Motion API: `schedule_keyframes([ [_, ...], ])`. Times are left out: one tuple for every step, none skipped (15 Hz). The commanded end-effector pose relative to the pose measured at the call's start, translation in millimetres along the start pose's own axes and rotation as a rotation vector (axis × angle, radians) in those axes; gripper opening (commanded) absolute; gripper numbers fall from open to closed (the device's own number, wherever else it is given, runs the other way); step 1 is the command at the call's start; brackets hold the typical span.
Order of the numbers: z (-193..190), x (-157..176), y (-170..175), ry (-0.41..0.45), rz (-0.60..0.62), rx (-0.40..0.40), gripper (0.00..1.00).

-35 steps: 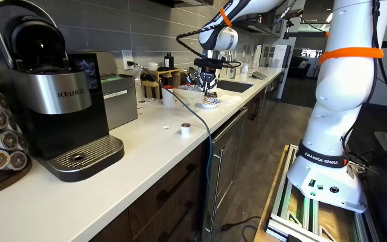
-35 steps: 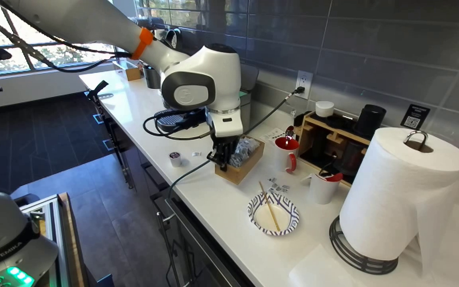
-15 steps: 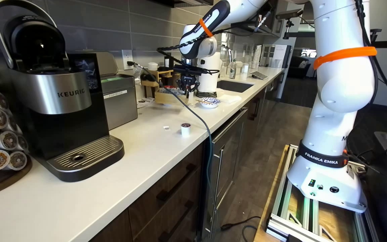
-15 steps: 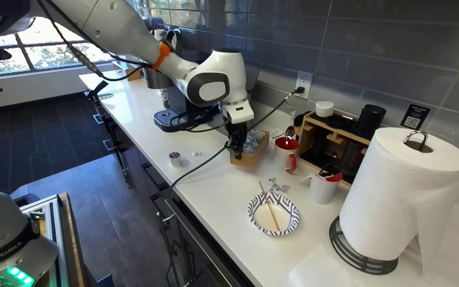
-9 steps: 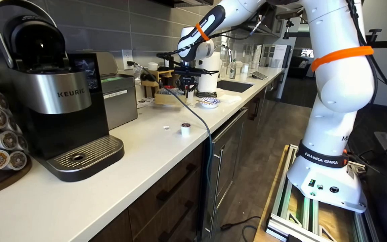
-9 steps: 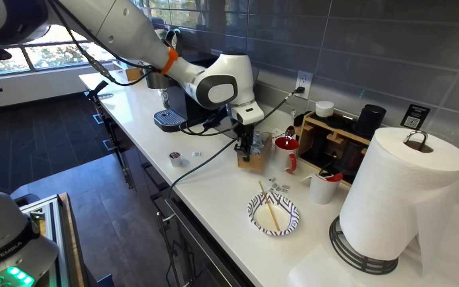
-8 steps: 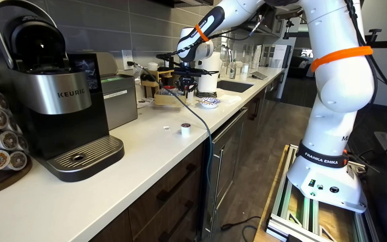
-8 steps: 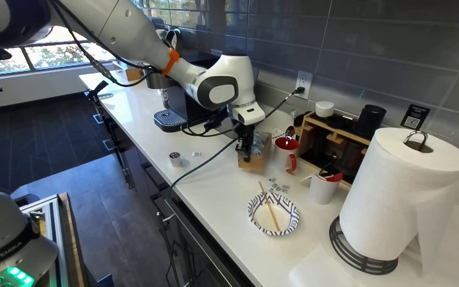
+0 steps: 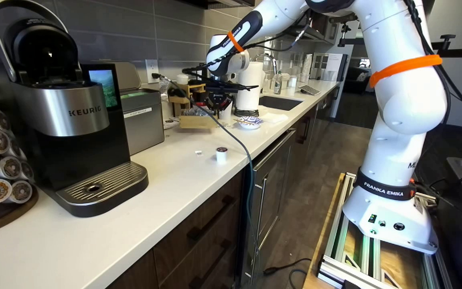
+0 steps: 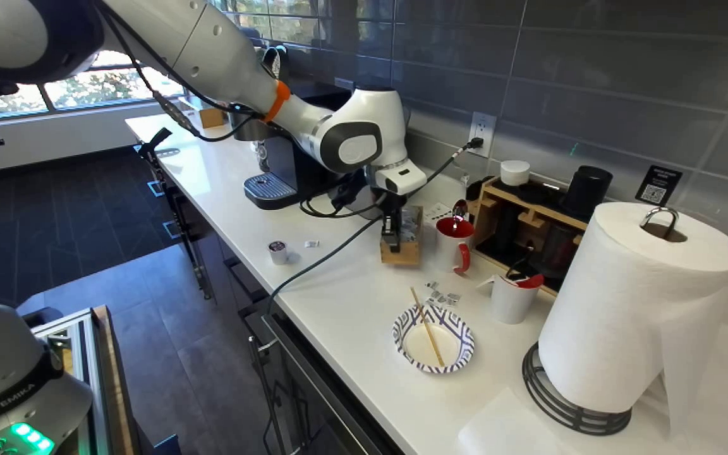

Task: Swap the small crate and cup's places

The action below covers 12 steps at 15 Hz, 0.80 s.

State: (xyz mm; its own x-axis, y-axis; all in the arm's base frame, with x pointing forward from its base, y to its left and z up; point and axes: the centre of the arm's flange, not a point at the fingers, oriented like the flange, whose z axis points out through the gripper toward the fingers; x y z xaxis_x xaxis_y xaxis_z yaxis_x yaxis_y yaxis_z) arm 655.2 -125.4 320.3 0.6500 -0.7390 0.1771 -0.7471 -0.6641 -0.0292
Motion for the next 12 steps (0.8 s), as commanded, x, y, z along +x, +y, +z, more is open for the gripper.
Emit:
schedule_keyframes([
  [2.2,8.9,-14.7,0.013,-0.033,0.031,0.03],
  [0.1,6.8,-14.0,0.007,-0.039,0.037,0.03],
  [2.9,1.8,-7.0,0.003,-0.025,0.005,0.03],
  [3.6,1.7,-7.8,0.002,-0.027,0.005,0.11],
  [4.6,1.6,-7.5,0.002,-0.027,0.003,0.11],
  [5.4,1.7,-7.0,0.001,-0.027,0.001,0.11],
  [5.9,2.0,-6.6,0.001,-0.026,0.0,0.03],
  [8.5,5.8,-9.1,0.019,-0.008,-0.01,0.03],
  [10.7,10.4,-13.0,0.03,-0.011,0.002,0.03],
  [12.3,13.9,-16.1,0.034,-0.01,0.01,0.03],
  [14.4,18.3,-21.2,0.042,-0.007,0.014,0.03],
  [16.7,23.1,-27.3,0.047,-0.008,0.025,0.03],
])
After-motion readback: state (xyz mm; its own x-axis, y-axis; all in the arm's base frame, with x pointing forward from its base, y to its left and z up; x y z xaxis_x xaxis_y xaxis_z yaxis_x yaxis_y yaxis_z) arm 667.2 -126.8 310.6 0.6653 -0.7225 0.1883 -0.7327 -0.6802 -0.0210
